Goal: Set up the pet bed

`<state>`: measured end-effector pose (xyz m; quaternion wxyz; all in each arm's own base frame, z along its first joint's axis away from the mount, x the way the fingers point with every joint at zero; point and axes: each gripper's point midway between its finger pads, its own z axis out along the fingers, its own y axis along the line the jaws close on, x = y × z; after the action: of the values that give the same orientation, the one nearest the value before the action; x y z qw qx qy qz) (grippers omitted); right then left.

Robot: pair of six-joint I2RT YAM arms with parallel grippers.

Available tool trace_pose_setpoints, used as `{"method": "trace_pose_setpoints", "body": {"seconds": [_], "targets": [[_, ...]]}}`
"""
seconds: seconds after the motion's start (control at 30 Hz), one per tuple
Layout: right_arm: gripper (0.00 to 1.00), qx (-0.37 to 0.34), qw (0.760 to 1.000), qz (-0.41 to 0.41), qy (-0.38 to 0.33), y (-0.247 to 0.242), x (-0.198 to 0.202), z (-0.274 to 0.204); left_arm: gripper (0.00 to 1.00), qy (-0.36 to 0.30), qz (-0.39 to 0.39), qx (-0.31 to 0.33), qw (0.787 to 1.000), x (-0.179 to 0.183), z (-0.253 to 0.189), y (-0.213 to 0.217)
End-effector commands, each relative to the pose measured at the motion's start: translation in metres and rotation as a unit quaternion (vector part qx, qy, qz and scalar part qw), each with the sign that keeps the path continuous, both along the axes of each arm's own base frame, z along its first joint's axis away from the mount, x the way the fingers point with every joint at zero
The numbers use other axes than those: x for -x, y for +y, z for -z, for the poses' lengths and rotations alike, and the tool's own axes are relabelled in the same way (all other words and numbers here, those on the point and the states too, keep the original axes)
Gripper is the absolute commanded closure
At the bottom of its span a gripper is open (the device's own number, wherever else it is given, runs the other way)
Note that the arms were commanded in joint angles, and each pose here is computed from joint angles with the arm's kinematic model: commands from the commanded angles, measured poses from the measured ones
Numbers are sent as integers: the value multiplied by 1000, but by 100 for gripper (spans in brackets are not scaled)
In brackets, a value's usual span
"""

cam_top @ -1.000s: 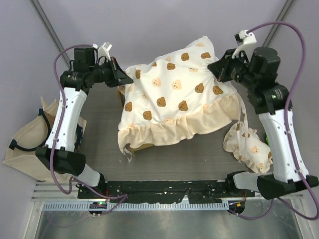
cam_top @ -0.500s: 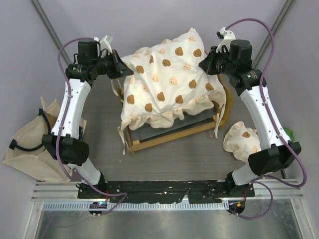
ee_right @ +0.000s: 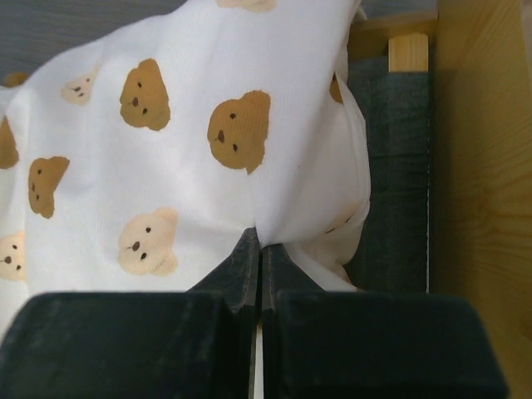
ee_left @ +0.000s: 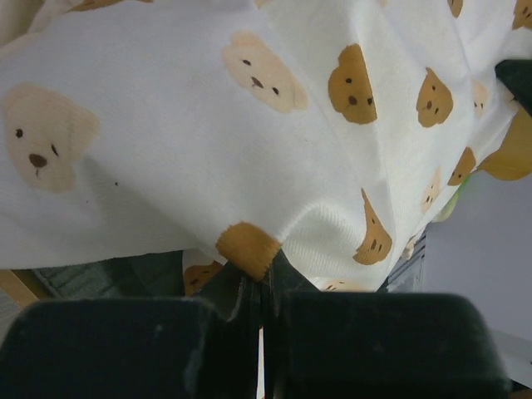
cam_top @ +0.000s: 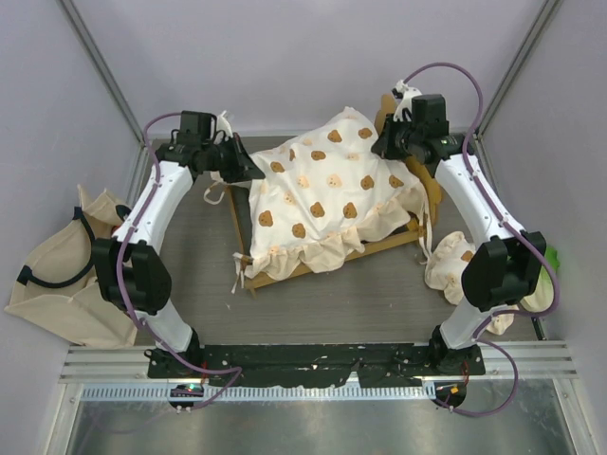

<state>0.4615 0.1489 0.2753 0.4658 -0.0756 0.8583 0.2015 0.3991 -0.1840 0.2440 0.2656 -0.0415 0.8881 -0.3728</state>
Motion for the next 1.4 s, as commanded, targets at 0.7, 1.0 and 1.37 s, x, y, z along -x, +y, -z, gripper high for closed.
{"method": "trace_pose_setpoints", "body": {"seconds": [0.7,1.0,1.37], "targets": [[19,-21,988,-1,-154,2,45,-103,0,-69,-131,-119,982,10,-2,93],[18,-99,985,-111,-91,110,135,-66,0,-117,-282,-101,947,80,-8,139],[30,-106,987,-119,17,221,203,67,0,-129,-317,-41,939,136,29,135]]}}
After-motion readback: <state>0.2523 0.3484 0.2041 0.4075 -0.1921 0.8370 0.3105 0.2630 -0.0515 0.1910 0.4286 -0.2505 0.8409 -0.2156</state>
